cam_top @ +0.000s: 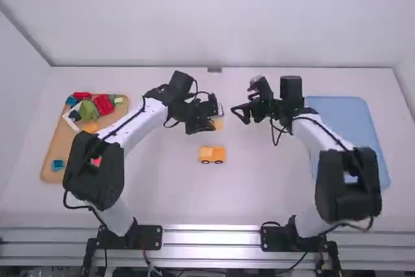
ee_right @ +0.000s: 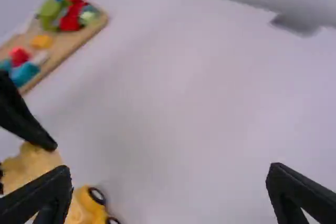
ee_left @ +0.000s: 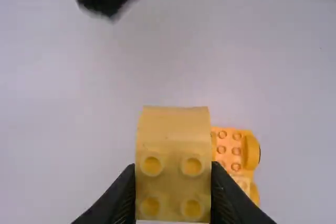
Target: Assemble lego blocks to make yellow taxi
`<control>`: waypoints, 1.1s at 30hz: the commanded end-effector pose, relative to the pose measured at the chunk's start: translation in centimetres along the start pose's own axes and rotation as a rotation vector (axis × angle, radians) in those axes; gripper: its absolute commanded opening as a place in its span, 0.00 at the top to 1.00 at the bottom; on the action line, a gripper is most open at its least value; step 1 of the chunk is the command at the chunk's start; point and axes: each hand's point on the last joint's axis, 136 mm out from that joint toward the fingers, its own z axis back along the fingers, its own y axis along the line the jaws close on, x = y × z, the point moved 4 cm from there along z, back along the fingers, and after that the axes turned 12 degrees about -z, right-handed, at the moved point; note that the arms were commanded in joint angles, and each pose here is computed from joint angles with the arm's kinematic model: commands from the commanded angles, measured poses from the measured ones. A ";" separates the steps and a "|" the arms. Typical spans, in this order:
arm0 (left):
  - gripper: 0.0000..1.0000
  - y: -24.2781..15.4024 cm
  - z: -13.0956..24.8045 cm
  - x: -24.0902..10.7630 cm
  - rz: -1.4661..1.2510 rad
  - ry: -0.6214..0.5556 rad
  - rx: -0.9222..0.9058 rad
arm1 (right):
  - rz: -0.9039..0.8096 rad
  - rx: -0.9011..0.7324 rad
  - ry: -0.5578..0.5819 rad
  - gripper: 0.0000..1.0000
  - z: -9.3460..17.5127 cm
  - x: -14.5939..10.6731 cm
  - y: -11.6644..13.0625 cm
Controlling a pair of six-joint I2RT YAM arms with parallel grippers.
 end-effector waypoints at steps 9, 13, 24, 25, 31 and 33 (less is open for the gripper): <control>0.86 -2.3 -3.8 0.4 0.023 0.011 -0.076 | 0.028 -0.441 -0.271 0.01 10.5 -1.1 2.8; 0.85 -3.7 -6.8 1.2 0.022 0.012 -0.129 | -0.013 -0.581 -0.424 0.02 12.8 -3.9 3.7; 0.82 -6.6 -11.7 2.1 -0.031 0.135 -0.146 | -0.024 -0.640 -0.618 0.01 16.0 -6.7 5.6; 0.82 -6.7 -12.4 2.0 -0.027 0.147 -0.138 | -0.022 -0.637 -0.621 0.01 16.2 -6.8 5.8; 0.82 -7.0 -13.7 0.7 -0.015 0.173 -0.156 | -0.019 -0.641 -0.610 0.01 16.1 -7.0 5.7; 0.81 -6.4 -14.4 -0.3 -0.020 0.217 -0.121 | -0.021 -0.645 -0.597 0.01 15.8 -7.0 5.5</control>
